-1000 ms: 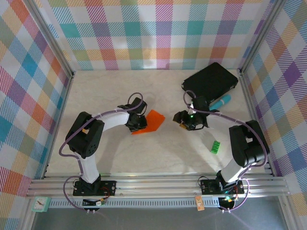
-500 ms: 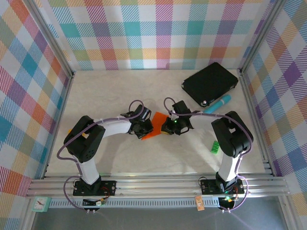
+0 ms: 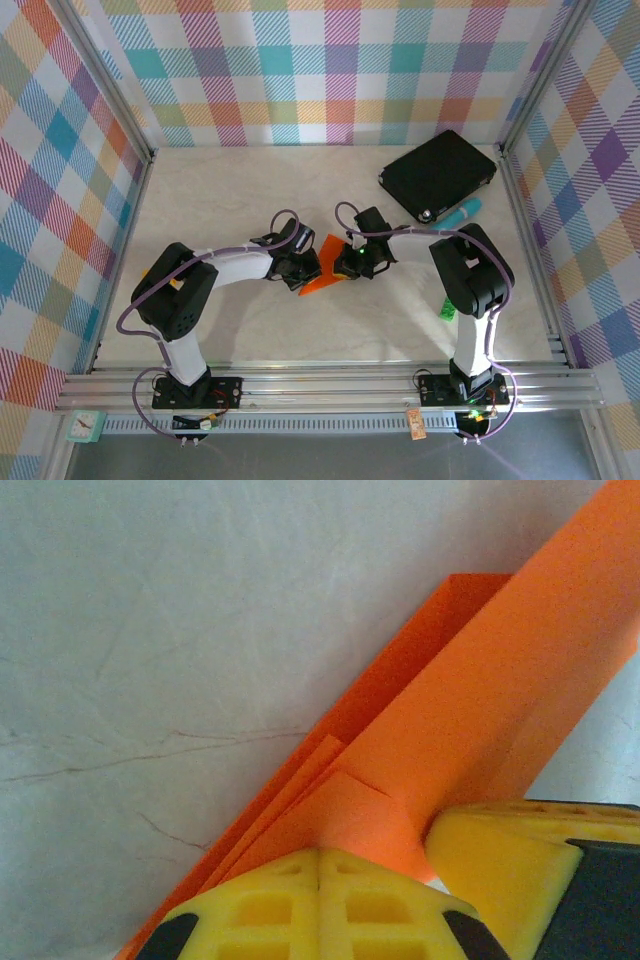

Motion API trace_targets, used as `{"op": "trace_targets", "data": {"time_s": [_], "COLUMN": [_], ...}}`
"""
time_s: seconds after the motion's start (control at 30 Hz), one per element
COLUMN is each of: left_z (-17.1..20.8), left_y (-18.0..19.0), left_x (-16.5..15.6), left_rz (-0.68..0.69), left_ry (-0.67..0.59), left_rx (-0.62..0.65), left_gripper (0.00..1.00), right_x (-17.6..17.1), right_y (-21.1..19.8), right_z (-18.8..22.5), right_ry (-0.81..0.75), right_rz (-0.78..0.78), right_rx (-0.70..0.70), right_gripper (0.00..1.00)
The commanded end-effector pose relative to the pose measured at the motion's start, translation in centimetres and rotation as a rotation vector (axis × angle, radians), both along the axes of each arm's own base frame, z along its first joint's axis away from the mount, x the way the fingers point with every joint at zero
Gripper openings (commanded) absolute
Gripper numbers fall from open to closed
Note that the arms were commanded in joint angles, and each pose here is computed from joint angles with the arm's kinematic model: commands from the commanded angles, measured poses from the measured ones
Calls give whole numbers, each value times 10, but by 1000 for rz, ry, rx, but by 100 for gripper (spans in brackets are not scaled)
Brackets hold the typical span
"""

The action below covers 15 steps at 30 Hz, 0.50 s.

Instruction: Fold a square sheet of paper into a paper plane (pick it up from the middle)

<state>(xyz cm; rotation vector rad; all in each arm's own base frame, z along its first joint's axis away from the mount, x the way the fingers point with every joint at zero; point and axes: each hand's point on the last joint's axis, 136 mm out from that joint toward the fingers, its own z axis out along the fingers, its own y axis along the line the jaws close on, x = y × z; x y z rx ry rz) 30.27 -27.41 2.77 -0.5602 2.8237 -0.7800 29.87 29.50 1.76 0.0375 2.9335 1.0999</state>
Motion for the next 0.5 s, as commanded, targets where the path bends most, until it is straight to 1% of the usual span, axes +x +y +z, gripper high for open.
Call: {"op": "trace_targets", "data": {"time_s": [0.0,0.17,0.37,0.47], "left_z": [18,7,-8,-19], "left_y": [-3,7,18,21], "left_x": [6,11,11,8], "left_rz": [-41,-34,-24,-20], "left_ry": [-36,-28,-8,25], "left_rx": [-26,10,56,73], "left_gripper": [5,5,3,0], "right_x": [-18,-20,-11,-7], "right_y": [-10,-14,-8,-5], "right_z": [-18,-16,0,12], "right_ry": [47,37,-2,-28], "right_rz": [35,33,30,19], "right_rx": [-59,-65,-34,4], "right_gripper": [6,6,7,9]}}
